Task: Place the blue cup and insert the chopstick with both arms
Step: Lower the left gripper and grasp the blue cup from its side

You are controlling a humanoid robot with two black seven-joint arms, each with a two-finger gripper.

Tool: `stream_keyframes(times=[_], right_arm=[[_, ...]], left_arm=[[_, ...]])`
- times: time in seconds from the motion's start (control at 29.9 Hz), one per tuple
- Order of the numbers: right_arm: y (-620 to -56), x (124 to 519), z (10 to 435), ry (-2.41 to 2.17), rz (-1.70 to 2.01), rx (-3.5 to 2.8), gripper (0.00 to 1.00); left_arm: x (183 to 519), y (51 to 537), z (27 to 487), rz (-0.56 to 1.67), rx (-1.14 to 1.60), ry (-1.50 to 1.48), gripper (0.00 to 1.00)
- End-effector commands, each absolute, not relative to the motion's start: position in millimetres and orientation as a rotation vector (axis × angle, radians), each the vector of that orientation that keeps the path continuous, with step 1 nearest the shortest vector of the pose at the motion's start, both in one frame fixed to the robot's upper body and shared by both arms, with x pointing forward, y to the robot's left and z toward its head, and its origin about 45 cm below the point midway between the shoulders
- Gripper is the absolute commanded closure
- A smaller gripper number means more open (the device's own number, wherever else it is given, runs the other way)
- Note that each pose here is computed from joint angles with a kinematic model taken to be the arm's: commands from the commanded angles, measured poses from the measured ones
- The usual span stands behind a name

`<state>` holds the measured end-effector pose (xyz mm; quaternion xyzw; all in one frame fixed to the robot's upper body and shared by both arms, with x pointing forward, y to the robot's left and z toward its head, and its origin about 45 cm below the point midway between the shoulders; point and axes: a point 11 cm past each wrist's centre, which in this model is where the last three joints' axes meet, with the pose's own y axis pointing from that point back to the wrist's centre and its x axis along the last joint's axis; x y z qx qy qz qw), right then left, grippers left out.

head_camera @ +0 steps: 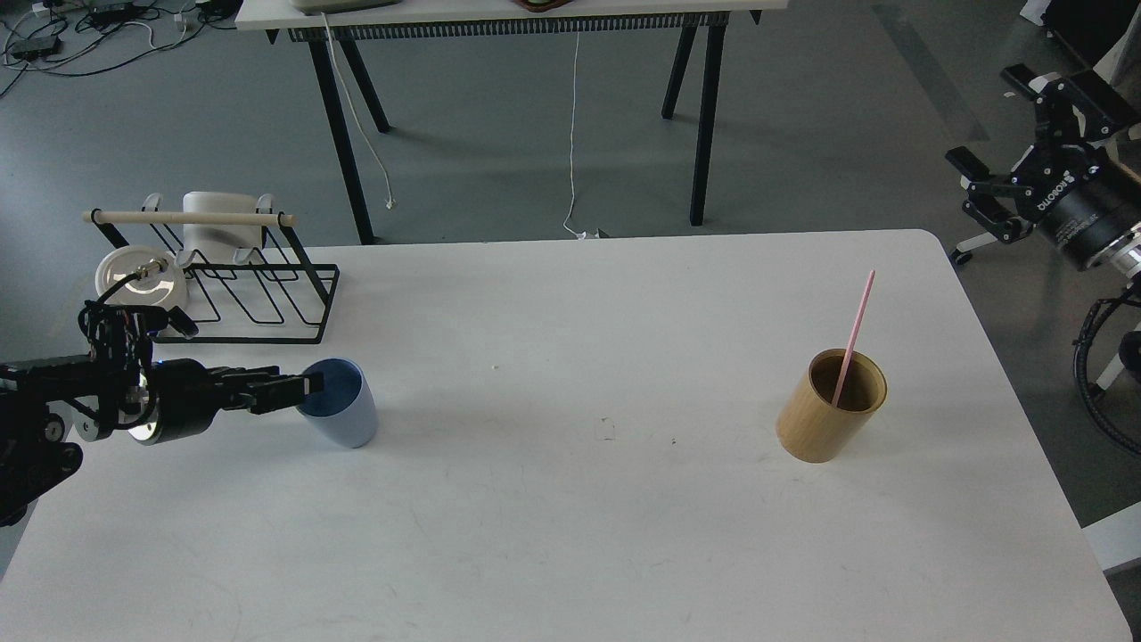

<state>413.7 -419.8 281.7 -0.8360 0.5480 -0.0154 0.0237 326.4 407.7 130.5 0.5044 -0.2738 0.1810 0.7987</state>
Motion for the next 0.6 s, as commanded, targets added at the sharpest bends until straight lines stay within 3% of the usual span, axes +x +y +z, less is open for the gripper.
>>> stream_keyframes(times=[0.0, 0.07, 0.57], right_arm=[[-420.7, 413.0, 280.9, 1.700, -0.046, -2.588, 0.02], [-421.3, 412.9, 281.2, 1.701, -0.047, -2.588, 0.02], [-430.5, 409.4, 281.3, 1.729, -0.034, -2.564, 0.02]], left_arm=[[327.3, 408.5, 131.7, 0.396, 1.082, -0.599, 0.70], [327.9, 408.5, 132.2, 0.400, 1.082, -0.606, 0.89], [326.3, 406.6, 156.2, 0.400, 1.045, -0.630, 0.97]])
